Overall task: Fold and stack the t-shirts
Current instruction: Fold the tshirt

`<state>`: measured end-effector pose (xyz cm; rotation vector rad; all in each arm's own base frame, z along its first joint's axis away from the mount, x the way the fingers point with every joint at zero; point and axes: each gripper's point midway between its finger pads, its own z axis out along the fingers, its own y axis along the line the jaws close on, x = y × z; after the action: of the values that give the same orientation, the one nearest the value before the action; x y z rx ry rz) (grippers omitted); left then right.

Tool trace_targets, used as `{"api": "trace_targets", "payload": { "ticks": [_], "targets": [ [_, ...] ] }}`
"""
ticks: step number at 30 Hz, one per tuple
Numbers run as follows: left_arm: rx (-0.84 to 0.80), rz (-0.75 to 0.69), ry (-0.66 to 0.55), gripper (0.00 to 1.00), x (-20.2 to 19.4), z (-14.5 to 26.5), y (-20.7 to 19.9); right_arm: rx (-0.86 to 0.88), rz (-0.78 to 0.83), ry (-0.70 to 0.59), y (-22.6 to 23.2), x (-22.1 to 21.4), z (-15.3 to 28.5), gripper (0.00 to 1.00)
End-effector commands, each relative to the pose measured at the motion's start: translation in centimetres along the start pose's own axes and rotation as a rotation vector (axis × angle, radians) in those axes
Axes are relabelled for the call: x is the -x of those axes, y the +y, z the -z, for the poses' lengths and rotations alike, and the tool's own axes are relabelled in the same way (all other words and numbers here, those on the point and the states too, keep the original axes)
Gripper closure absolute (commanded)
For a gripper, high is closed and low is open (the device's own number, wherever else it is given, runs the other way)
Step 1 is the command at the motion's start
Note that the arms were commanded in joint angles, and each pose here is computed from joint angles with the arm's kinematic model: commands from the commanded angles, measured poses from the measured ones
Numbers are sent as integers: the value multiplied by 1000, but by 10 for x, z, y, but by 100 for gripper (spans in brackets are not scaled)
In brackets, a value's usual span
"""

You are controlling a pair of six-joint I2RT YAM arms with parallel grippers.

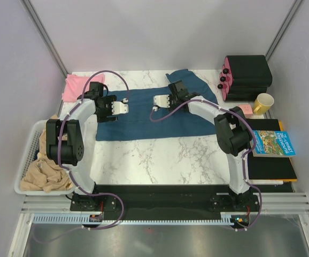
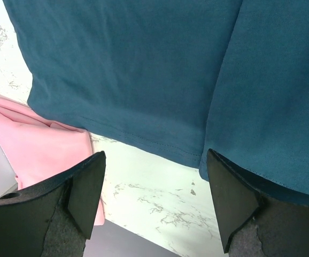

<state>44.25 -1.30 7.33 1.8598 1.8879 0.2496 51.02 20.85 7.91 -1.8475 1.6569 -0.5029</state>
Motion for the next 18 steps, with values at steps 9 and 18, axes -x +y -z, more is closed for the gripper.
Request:
{"api": "trace_targets", "payload": {
  "ticks": [9,18],
  "targets": [
    [47,11,-4,17,4,0,14,-389,-63,48,-74,8,4,44],
    [52,0,6,17,3,-3,19,-355,-101,42,-62,3,4,16]
  ]
}}
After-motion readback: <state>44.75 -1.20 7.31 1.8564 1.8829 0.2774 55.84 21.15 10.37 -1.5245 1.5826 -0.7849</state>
